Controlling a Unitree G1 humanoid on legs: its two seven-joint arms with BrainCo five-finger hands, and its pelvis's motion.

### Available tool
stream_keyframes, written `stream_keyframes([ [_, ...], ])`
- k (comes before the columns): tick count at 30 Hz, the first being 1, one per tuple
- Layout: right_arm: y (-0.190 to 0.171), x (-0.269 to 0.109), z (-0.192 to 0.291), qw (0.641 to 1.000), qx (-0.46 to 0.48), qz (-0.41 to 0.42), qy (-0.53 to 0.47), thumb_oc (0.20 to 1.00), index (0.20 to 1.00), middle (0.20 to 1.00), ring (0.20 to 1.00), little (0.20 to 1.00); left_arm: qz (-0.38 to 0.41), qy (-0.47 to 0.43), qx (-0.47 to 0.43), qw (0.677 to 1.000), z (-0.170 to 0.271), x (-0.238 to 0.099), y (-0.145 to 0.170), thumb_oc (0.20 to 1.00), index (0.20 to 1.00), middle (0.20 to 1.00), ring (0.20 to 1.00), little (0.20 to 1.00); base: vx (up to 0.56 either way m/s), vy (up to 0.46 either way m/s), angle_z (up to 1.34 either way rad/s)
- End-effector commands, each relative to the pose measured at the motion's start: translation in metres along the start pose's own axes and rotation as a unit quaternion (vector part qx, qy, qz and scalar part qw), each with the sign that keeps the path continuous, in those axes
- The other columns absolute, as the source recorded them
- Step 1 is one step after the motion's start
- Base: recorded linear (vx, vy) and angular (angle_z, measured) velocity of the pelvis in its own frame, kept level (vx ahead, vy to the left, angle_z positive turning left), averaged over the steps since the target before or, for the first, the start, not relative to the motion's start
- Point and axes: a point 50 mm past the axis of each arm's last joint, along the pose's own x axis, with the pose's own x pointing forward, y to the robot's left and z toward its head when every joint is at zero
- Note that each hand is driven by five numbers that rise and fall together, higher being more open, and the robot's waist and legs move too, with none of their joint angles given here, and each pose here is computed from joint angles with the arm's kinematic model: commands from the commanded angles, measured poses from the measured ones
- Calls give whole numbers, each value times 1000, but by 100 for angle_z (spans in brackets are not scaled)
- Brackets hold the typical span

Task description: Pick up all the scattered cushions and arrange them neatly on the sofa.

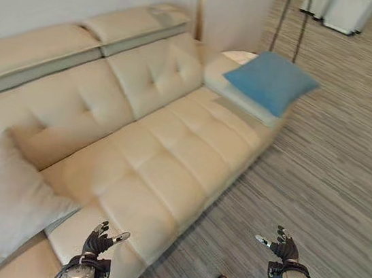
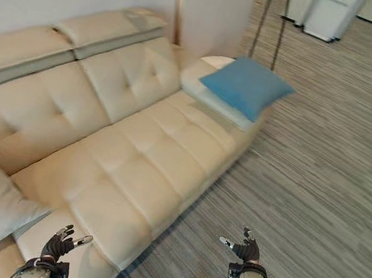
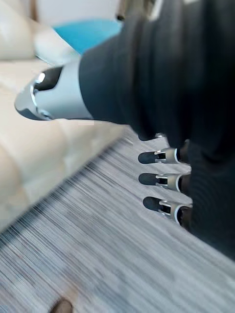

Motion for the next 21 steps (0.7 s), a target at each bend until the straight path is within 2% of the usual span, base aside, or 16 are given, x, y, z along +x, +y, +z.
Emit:
stream_keyframes([
  [1, -20, 3, 17, 999, 11, -35, -40, 1000, 1000, 1000, 1000, 1000, 8, -66, 13, 998, 35, 8, 2, 1000, 1000, 1000, 1000, 1000, 135, -341, -54],
  [7, -28, -1, 9, 998, 35, -51, -28, 1000, 1000, 1000, 1000, 1000, -10, -68, 3, 998, 38, 11, -10, 1000, 1000, 1000, 1000, 1000, 148, -357, -27],
  [11, -32, 0, 7, 998, 16, -49, -24, 1000, 1000, 1000, 1000, 1000, -17, -77, -20, 997, 43, 11, -18, 1000, 1000, 1000, 1000, 1000, 190, -363, -43],
  [21, -33, 1, -2, 999, -3, -51, -4, 1000, 1000, 1000, 1000, 1000, -9, -45, -29, 999, 22, 4, -19, 1000, 1000, 1000, 1000, 1000, 178, -92, -91],
])
